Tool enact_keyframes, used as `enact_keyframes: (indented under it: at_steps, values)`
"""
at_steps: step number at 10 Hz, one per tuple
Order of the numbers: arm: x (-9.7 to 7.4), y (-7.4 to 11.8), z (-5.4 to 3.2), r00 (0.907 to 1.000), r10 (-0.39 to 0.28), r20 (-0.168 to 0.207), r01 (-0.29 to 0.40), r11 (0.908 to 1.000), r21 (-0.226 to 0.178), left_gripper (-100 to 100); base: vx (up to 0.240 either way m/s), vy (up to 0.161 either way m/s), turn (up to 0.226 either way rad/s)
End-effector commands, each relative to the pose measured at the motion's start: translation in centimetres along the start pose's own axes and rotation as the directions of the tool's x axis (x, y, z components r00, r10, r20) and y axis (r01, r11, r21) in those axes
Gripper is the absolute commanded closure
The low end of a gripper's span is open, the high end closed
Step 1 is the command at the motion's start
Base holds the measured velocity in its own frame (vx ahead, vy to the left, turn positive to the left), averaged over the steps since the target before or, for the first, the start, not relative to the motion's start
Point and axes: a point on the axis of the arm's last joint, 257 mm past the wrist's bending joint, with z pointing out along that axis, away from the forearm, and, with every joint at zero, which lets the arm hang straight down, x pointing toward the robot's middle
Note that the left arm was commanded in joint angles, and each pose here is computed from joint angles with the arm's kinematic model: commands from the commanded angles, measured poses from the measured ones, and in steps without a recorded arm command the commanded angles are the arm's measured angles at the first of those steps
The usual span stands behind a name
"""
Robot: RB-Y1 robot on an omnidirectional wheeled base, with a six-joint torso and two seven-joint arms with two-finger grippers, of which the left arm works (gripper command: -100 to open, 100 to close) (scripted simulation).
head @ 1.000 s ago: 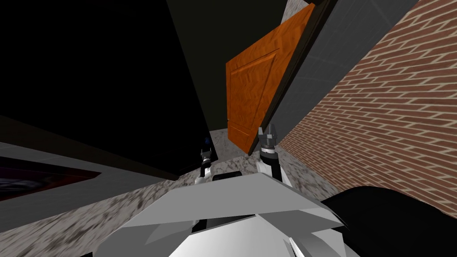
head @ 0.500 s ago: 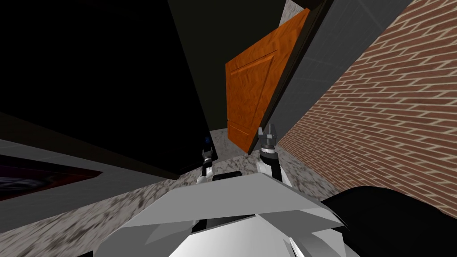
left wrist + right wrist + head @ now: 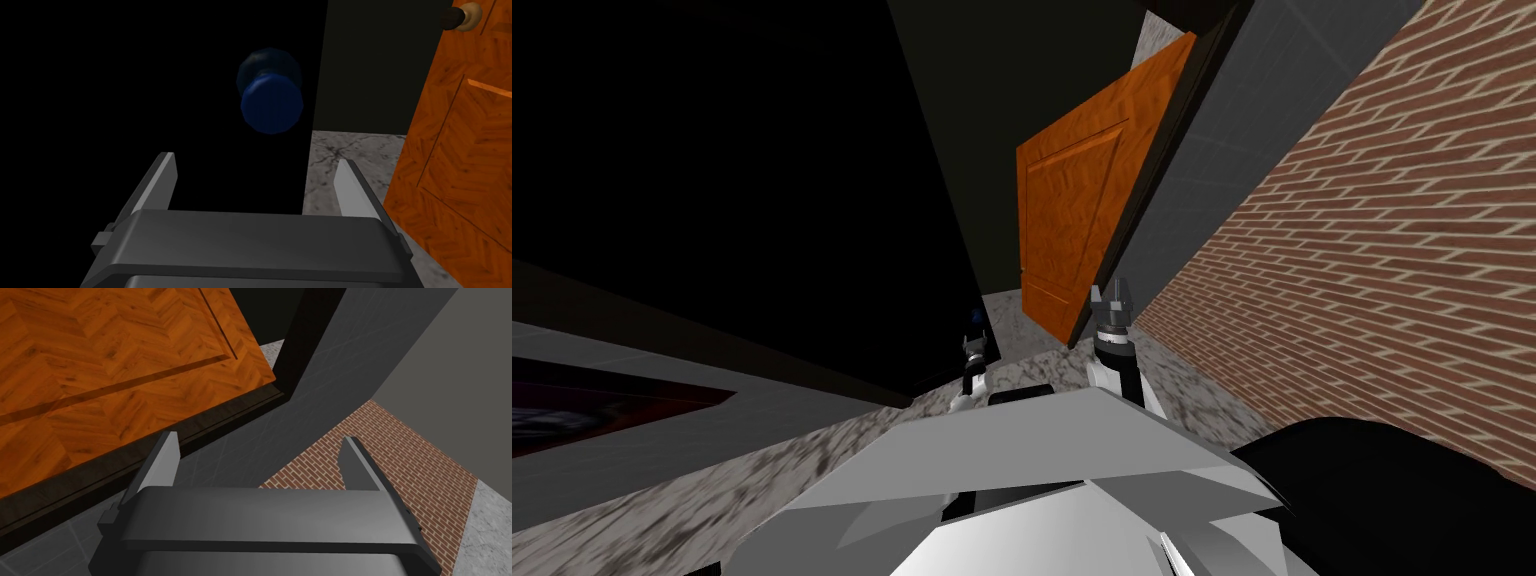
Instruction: Push the door open
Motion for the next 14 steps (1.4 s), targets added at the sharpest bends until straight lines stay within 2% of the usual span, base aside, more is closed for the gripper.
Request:
enact_keyframes:
  at_steps: [1,4,7,8,9,14]
  values:
    - [0.0,-1.3,0.53,0.9999,0.015,-0.006,-0.015,0.9999,0.007,-100,0.176,0.038,-0.017]
    - [0.0,-1.9,0.70,0.9999,0.016,-0.007,-0.016,0.9998,0.014,-100,0.196,0.038,-0.025]
    - [-0.2,-0.2,0.11,0.9997,-0.026,0.007,0.026,0.9996,0.013,-100,0.199,0.049,-0.022]
    - [-0.1,-0.5,0.26,0.9999,-0.015,0.004,0.015,0.9998,0.013,-100,0.075,0.016,-0.006]
    - [-0.1,-0.5,0.26,0.9999,-0.015,0.004,0.015,0.9998,0.013,100,-0.008,-0.002,0.001]
    - [-0.1,-0.5,0.26,0.9999,-0.015,0.004,0.015,0.9998,0.013,100,-0.015,-0.003,-0.001]
